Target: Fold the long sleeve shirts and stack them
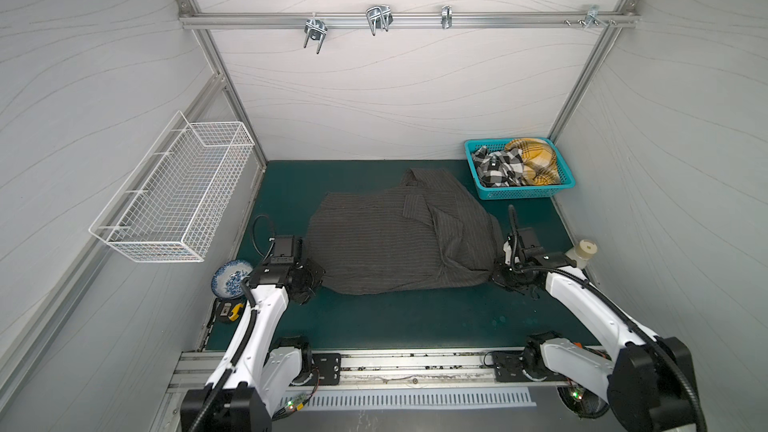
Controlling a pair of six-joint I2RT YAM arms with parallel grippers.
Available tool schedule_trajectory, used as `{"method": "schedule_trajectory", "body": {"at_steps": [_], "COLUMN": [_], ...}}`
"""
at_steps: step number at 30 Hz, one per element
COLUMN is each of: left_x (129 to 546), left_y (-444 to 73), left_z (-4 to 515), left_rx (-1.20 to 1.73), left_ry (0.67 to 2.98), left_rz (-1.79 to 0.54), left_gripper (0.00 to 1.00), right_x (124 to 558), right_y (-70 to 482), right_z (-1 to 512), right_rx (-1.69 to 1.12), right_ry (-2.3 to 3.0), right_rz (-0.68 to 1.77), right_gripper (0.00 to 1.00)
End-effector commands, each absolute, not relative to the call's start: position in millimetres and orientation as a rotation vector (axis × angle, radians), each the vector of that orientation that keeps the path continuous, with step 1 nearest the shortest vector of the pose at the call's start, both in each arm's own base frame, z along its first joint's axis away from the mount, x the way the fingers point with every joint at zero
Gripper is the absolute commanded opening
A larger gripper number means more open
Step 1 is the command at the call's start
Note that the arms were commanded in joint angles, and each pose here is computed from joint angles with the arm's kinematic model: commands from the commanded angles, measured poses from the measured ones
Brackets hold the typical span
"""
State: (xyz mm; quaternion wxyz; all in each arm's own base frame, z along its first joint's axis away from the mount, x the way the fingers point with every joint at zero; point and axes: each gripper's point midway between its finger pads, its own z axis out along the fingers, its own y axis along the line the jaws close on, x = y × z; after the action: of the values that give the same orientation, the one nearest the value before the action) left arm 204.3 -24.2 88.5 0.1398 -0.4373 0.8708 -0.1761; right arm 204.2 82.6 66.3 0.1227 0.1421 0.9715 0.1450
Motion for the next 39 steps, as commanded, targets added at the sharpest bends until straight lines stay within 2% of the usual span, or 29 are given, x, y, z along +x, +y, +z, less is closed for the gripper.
{"method": "schedule_trajectory", "body": {"at_steps": [1, 2, 3, 4, 5, 6, 8, 10, 16, 18, 20, 23, 25, 27, 29, 35, 39], "left_x": [191.8, 189.6, 188.6, 188.0, 188.4, 189.1, 192.2, 196.9, 210.5, 211.6, 212.3, 212.2, 212.2, 213.1, 214.0, 222.9, 228.0], "left_y": [-29.0, -30.3, -31.4, -32.3, -32.8, -32.8, -30.8, -27.4, -24.0, -22.4, -21.7, -20.7, -20.9, -19.8, -18.6, -13.8, -13.9], "left_z": [87.4, 81.7, 77.0, 72.5, 69.9, 68.9, 70.8, 76.5, 84.7, 83.5, 80.4, 74.0, 70.8, 69.1, 68.7, 72.2, 74.4], "left_rx": [-1.262, -1.271, -1.28, -1.289, -1.295, -1.296, -1.289, -1.269, -1.24, -1.241, -1.246, -1.254, -1.254, -1.254, -1.251, -1.236, -1.225], "left_ry": [2.582, 2.604, 2.619, 2.629, 2.632, 2.631, 2.619, 2.608, 2.599, 2.597, 2.595, 2.61, 2.62, 2.62, 2.622, 2.618, 2.613], "left_rz": [-0.507, -0.507, -0.508, -0.51, -0.512, -0.513, -0.503, -0.482, -0.464, -0.451, -0.448, -0.431, -0.428, -0.42, -0.412, -0.399, -0.411], "left_gripper": [0.0, 0.0, 0.0, 0.0, 0.0, 0.0, 0.0, 0.0, 0.0, 0.0, 0.0, 0.0, 0.0, 0.0, 0.0, 0.0, 0.0], "right_x": [184.3, 181.1, 178.9, 176.9, 175.6, 174.3, 174.7, 178.5, 209.2, 225.3, 241.2, 262.0, 274.1, 282.9, 290.3, 291.4, 268.9], "right_y": [79.3, 80.6, 83.1, 86.8, 91.3, 92.8, 95.4, 106.2, 144.4, 157.2, 166.3, 170.8, 156.4, 131.2, 104.9, 81.1, 102.5], "right_z": [71.6, 76.5, 82.2, 89.5, 96.1, 99.8, 110.4, 109.2, 94.3, 85.1, 77.7, 71.7, 70.1, 64.4, 62.3, 96.6, 117.2], "right_rx": [0.486, 0.467, 0.431, 0.381, 0.336, 0.295, 0.184, 0.061, -0.312, -0.394, -0.438, -0.441, -0.359, -0.218, -0.079, 0.023, -0.107], "right_ry": [2.895, 2.901, 2.896, 2.882, 2.868, 2.864, 2.86, 2.87, 2.84, 2.818, 2.796, 2.793, 2.825, 2.889, 2.933, 2.889, 2.833], "right_rz": [0.38, 0.356, 0.337, 0.315, 0.3, 0.262, 0.135, 0.079, -0.366, -0.475, -0.535, -0.539, -0.507, -0.456, -0.418, -0.337, -0.315], "right_gripper": [0.28, 0.38, 0.43, 0.63, 0.75, 0.83, 0.89, 0.9, 0.92, 0.89, 0.86, 0.72, 0.6, 0.58, 0.59, 0.8, 0.8]}}
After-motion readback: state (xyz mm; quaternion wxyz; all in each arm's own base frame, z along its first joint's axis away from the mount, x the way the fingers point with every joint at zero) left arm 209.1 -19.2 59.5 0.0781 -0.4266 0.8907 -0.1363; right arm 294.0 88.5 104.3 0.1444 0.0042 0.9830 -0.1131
